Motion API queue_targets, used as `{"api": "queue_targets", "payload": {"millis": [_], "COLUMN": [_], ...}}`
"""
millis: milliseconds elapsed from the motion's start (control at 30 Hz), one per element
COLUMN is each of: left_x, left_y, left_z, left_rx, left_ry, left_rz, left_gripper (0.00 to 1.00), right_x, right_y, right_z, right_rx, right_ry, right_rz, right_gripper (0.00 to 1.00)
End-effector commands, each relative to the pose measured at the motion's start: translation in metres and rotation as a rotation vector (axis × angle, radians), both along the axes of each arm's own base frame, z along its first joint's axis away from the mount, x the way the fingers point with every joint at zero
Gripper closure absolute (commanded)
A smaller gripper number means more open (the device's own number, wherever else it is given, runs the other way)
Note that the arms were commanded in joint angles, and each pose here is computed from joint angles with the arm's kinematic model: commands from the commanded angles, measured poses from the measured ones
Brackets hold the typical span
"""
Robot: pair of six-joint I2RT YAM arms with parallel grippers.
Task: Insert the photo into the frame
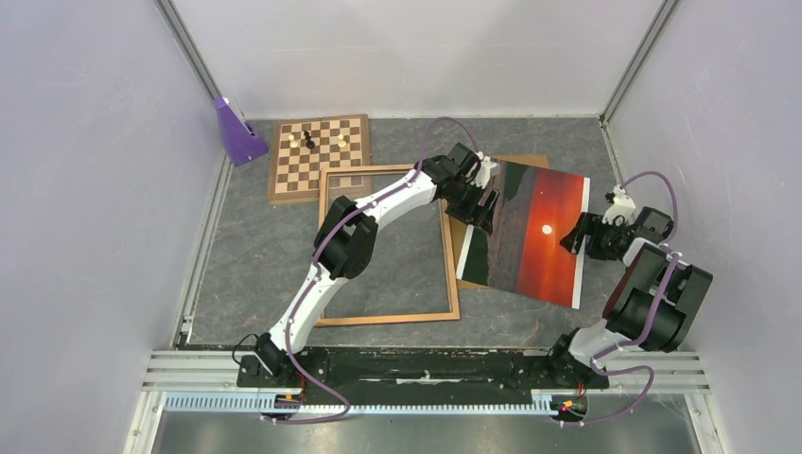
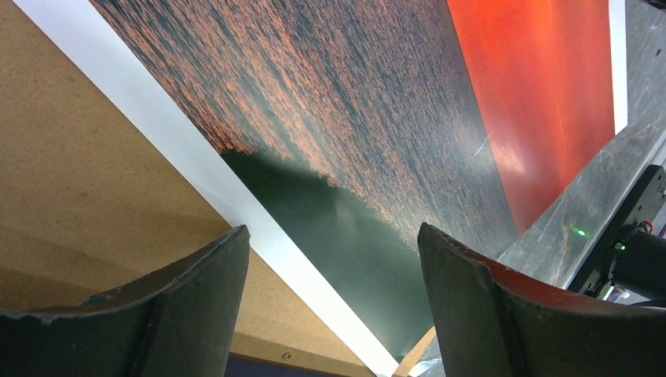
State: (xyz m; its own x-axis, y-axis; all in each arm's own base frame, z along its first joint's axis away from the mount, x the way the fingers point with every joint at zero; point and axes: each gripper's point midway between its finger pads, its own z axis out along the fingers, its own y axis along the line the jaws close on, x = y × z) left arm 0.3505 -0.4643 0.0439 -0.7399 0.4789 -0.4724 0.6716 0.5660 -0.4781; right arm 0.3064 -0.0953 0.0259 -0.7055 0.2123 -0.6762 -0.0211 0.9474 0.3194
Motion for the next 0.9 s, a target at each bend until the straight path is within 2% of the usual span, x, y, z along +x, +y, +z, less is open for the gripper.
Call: {"api": "queue_targets", "payload": {"millis": [0,433,600,867], "left_x": [-0.018,-0.025,-0.026,-0.040], "left_y": [-0.008,-0.008,-0.008,-0.015], "left_z": [-0.013,-0.017,-0.016,-0.005], "left_rx": [0.003,0.007,0.006,-0.067], "left_ry": [0.068,0.085,0.087,0.137], "left_rz": [-0.002,-0.013,-0.014,-0.076], "left_gripper": [0.15,0.15,0.15,0.15], "right_x": [-0.022,-0.010,-0.005,-0.004], "right_y": [0.034,0.052,0.045,0.045], "right_z": [-0.019,-0.010,-0.004,0.000], "right_rx": [0.129,0.154,0.115,0.107], "right_ry": [0.120,0.095,0.080,0.063], "right_rz": [0.039,0.087,0.068,0.072], "right_gripper": [0.21,0.27,0.29,0.29]}}
